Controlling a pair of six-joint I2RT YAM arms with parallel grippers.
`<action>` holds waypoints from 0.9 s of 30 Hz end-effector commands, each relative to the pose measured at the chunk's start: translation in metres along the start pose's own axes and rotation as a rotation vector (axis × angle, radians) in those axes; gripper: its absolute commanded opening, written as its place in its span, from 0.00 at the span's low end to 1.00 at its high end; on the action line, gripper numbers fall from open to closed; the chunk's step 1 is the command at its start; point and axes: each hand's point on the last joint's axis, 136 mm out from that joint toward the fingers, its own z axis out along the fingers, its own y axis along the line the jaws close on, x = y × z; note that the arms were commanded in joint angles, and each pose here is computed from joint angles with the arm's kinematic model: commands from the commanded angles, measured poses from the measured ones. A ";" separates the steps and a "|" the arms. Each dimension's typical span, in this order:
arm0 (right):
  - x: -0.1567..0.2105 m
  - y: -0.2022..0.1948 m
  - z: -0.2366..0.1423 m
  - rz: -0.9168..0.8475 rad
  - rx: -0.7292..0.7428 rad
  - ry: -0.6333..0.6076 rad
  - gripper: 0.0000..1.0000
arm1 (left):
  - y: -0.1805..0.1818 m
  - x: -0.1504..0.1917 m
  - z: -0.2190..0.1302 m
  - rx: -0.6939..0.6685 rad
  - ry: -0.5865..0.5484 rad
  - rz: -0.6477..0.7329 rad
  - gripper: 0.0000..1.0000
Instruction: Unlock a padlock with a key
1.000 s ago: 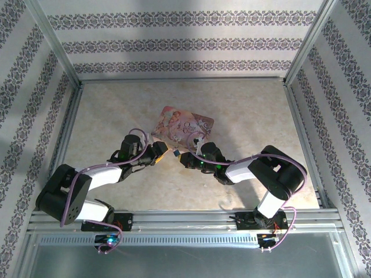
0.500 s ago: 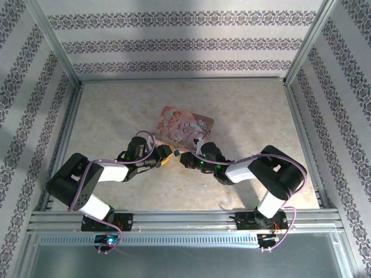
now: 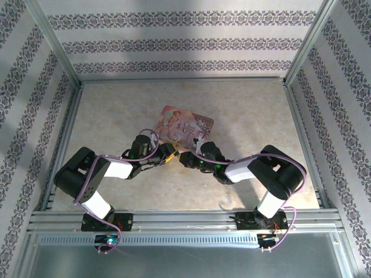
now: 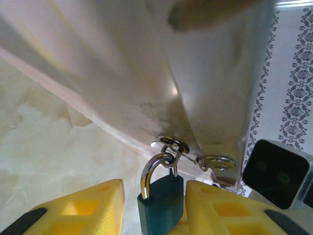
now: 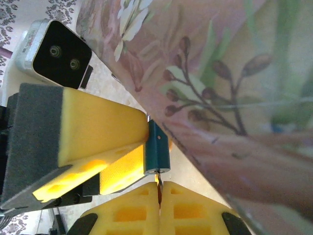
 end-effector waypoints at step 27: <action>-0.013 0.026 -0.020 -0.085 -0.053 -0.070 0.24 | -0.031 -0.001 0.006 0.088 -0.036 0.021 0.11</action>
